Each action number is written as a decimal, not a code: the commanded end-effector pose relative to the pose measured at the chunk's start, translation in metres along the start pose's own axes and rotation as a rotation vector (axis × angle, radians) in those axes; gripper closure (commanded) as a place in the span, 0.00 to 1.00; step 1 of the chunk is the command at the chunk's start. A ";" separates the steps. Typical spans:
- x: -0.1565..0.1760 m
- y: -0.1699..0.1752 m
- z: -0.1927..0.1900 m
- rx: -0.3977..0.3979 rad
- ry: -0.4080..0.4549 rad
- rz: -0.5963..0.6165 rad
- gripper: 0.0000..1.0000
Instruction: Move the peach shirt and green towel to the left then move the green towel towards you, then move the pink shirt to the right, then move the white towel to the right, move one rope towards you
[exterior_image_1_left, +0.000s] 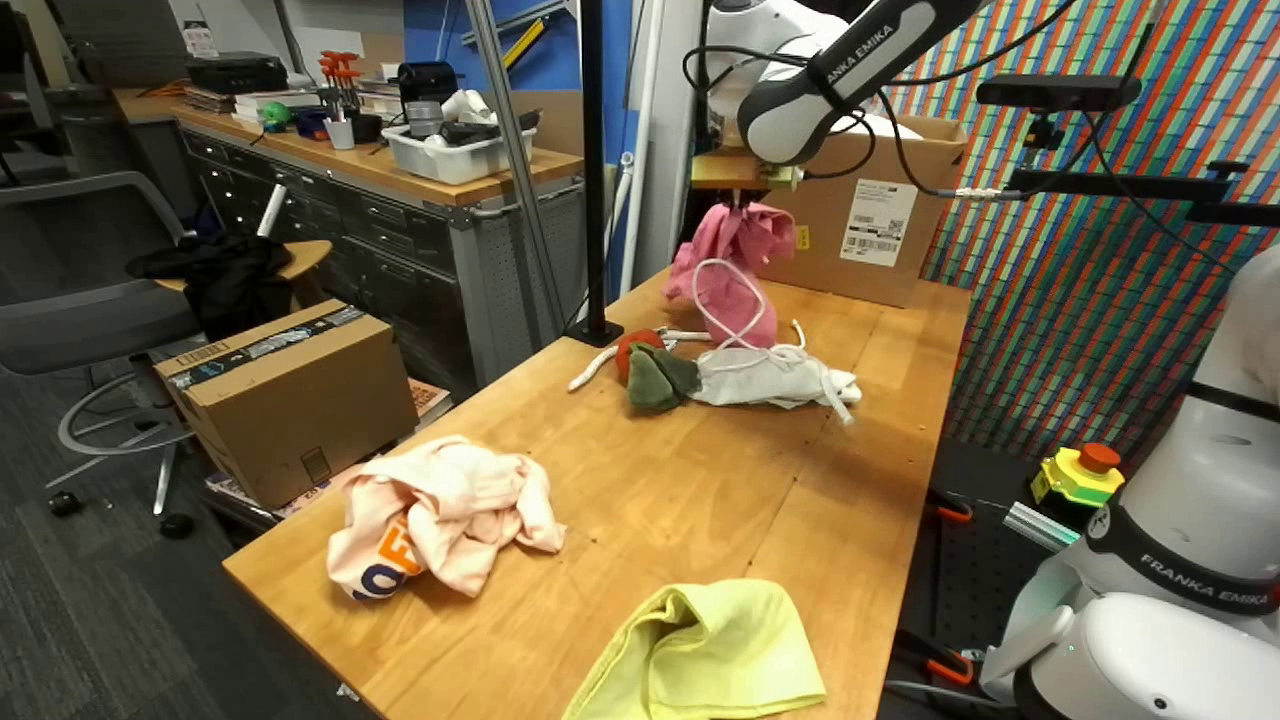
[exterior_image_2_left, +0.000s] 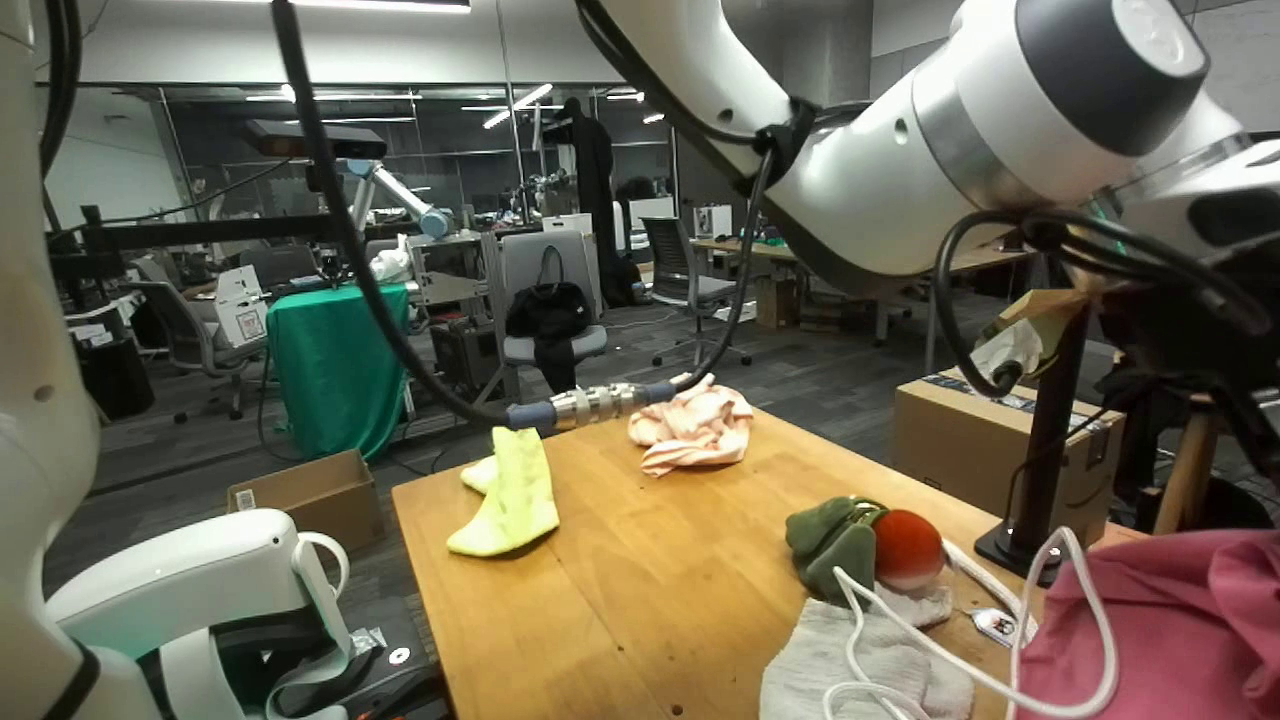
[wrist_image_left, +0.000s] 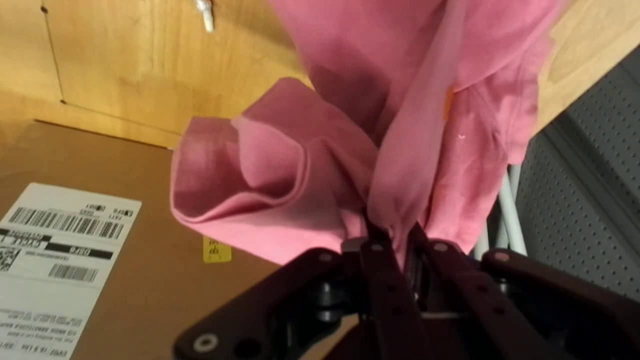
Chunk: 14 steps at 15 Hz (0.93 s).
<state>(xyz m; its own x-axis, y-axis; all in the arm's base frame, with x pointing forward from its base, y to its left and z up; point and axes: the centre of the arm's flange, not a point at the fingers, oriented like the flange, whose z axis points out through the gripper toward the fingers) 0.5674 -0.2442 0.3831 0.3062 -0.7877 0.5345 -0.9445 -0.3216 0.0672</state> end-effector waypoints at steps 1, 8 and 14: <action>0.017 0.013 -0.034 0.021 0.127 0.079 0.94; 0.048 0.022 -0.069 0.032 0.333 0.200 0.93; 0.063 0.009 -0.064 -0.004 0.427 0.272 0.94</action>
<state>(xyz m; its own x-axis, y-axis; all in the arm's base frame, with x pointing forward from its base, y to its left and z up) 0.5576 -0.2595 0.4690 0.0198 -0.6012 0.7988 -0.9806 -0.1675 -0.1018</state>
